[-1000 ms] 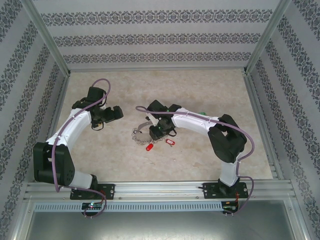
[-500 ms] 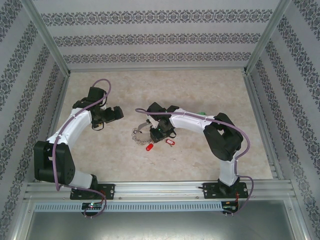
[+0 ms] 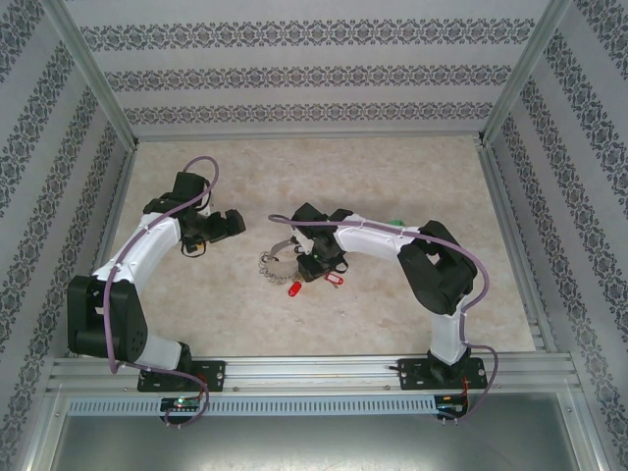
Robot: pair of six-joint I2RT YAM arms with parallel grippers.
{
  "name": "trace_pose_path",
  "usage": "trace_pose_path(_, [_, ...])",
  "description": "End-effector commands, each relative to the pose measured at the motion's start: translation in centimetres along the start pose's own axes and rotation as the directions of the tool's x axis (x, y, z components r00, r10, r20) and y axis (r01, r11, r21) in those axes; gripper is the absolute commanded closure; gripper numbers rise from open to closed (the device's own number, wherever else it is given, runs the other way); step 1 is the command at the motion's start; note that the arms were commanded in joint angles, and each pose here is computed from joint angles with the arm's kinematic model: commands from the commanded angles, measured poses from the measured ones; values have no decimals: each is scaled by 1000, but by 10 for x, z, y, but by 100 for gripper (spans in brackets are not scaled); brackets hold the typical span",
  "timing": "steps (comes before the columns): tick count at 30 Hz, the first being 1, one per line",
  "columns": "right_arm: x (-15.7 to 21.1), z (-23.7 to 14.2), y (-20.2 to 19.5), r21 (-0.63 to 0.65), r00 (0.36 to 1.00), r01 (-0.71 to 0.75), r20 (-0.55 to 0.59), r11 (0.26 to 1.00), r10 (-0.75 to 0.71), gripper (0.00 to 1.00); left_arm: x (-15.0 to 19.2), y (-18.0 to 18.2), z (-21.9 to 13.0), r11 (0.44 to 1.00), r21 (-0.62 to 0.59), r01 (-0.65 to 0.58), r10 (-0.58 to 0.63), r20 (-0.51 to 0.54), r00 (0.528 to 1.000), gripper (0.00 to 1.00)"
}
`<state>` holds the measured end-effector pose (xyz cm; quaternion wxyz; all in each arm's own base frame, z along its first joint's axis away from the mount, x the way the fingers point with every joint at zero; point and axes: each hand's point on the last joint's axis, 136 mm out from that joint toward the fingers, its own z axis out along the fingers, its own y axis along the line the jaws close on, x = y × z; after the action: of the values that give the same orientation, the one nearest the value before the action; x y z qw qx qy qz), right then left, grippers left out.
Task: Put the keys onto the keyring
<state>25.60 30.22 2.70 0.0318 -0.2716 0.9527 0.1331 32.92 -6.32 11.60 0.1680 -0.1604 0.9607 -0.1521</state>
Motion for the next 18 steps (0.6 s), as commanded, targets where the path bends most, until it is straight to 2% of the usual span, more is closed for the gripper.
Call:
trace_pose_path(1, [-5,3,2,-15,1000,-22,-1,1000,22,73,-1,-3,3,1000,20,4,-4,-3,1000,0])
trace_pose_path(11, [-11,2,-9,72,1000,-5,16,997,4,74,2,-5,7,999,37,6,-5,-22,1000,0])
trace_pose_path(18, [-14,2,-14,116,1000,-9,29,993,6,82,2,-6,8,999,36,7,-6,-29,1000,0])
